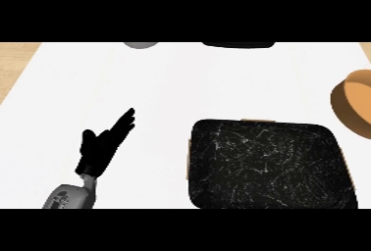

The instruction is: Pick the lemon from the tray and place it in the pot

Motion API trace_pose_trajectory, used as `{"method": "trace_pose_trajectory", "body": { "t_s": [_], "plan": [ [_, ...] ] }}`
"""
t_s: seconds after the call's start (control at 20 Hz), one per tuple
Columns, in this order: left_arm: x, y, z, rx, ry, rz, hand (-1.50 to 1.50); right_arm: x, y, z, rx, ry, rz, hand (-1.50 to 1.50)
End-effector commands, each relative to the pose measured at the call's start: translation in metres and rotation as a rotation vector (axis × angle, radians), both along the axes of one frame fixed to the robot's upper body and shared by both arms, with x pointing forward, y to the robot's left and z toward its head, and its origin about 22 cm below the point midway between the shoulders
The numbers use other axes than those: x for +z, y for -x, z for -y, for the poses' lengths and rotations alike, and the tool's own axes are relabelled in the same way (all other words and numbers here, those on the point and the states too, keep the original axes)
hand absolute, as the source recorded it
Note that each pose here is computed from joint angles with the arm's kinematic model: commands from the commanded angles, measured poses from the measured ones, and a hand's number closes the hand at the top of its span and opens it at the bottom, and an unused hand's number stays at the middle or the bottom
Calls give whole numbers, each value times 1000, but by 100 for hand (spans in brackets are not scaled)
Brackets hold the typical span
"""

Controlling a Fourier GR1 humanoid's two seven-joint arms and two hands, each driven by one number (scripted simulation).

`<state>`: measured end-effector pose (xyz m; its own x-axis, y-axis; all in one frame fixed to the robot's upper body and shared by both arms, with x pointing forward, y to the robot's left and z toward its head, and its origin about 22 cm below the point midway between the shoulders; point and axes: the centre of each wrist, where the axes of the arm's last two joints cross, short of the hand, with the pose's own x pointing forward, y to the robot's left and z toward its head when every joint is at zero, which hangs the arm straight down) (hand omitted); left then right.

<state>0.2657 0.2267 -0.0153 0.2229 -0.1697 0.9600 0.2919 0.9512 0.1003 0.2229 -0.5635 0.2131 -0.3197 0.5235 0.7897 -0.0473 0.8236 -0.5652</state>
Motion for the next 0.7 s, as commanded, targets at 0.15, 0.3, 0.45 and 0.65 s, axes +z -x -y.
{"method": "trace_pose_trajectory", "body": {
  "t_s": [0.15,0.3,0.45,0.65],
  "plan": [
    [3,-5,-4,-13,-33,4,0,32,0,9,174,72,63,150],
    [3,-9,8,-29,-24,2,0,37,-9,3,179,123,70,150],
    [-1,-5,11,-34,-10,6,0,36,-13,-1,218,195,40,150],
    [-4,-9,11,-35,-22,3,0,40,-31,-16,237,313,29,150]
  ]
}}
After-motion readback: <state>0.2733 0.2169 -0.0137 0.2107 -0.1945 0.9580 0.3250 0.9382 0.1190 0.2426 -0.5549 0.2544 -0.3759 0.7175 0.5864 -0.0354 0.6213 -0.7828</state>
